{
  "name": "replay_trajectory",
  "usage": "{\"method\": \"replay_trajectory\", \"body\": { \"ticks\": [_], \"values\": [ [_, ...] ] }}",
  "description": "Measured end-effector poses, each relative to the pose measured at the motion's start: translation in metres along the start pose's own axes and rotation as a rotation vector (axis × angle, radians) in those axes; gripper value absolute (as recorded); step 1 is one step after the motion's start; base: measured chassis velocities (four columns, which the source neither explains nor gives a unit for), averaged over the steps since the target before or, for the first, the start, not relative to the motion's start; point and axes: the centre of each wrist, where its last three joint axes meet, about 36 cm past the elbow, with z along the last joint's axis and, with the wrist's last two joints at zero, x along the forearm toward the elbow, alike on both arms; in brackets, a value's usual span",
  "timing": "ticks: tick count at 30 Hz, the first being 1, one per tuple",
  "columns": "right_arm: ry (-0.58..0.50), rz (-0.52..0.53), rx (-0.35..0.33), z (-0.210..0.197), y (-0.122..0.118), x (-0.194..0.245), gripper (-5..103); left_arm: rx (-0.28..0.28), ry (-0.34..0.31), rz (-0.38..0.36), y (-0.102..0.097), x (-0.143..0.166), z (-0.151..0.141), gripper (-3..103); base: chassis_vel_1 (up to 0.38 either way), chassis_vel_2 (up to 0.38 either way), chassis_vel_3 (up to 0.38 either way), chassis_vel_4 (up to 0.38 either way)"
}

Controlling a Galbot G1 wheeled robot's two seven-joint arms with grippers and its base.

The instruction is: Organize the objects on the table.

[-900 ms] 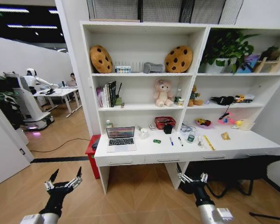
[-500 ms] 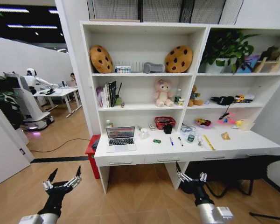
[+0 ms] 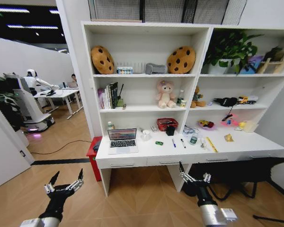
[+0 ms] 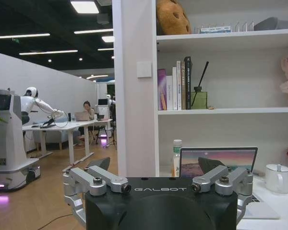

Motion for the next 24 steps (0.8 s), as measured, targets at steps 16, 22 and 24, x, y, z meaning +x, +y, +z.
{"method": "replay_trajectory", "body": {
  "ticks": [16,22,24],
  "values": [
    [0.007,-0.003,-0.010,0.0032,0.0031,0.0028,100,0.001,0.012,-0.002,-0.0003,0.0004,0.0043,100,0.000,0.000,0.000,0.000],
    [0.013,0.002,-0.008,0.0063,0.0011,0.0019,100,-0.004,0.019,0.005,0.0004,-0.0001,0.0064,100,0.000,0.000,0.000,0.000],
    [0.013,0.001,-0.008,0.0063,0.0006,0.0017,100,-0.007,0.019,0.013,0.0009,-0.0003,0.0070,100,0.000,0.000,0.000,0.000]
  ]
}}
